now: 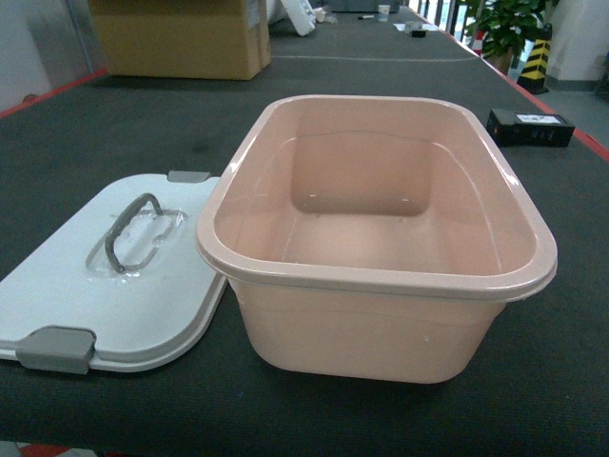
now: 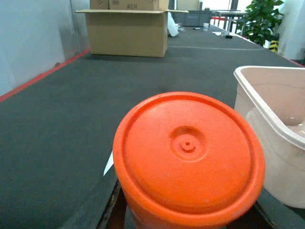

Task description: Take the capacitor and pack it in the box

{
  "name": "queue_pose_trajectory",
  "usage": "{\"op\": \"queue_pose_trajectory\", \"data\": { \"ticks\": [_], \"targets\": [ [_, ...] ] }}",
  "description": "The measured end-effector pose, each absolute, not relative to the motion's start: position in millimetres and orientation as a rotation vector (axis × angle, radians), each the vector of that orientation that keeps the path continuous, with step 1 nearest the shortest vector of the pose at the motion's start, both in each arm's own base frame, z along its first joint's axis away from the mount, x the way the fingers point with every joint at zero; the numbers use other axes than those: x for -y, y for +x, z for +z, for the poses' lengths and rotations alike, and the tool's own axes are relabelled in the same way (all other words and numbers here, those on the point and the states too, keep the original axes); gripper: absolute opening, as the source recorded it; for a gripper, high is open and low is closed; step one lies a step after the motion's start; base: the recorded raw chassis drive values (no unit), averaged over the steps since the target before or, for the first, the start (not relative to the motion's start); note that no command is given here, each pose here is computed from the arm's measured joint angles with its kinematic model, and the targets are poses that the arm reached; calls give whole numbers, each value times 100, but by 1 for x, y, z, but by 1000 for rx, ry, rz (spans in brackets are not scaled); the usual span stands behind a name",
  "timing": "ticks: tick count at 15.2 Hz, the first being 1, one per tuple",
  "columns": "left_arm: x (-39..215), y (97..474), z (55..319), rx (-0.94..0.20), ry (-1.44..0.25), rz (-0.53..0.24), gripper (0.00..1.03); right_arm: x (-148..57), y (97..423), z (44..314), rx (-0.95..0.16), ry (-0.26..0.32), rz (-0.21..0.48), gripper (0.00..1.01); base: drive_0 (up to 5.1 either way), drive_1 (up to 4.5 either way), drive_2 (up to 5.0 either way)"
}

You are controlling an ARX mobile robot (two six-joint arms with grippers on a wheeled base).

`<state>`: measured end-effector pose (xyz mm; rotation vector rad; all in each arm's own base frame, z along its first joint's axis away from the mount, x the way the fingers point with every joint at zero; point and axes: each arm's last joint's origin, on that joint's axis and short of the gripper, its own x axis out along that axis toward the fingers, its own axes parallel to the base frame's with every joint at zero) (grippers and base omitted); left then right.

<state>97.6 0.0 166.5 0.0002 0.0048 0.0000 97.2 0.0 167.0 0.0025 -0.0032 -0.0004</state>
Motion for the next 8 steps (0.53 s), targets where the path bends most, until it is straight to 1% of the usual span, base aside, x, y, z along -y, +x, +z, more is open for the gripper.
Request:
{"op": "queue_pose_trajectory", "data": {
  "ticks": [1,3,4,5,7,8],
  "targets": [
    [0,98,167,-4,0,0,44,0,97,167,4,2,0,98,0,0,0],
    [6,108,179,85,21,200,44,0,97,167,2,3,0,98,0,0,0],
    [7,122,177,65,42,285,44,0,97,167,5,2,0,98,0,0,0],
    [8,135,180,72,42,299,44,0,97,167,3,2,0,98,0,0,0],
    [29,183,212,188,9,170,44,0,97,167,3,2,-1,98,0,0,0],
    [47,212,229,247,-2,102,44,0,97,167,3,2,-1,98,0,0,0]
  ]
}}
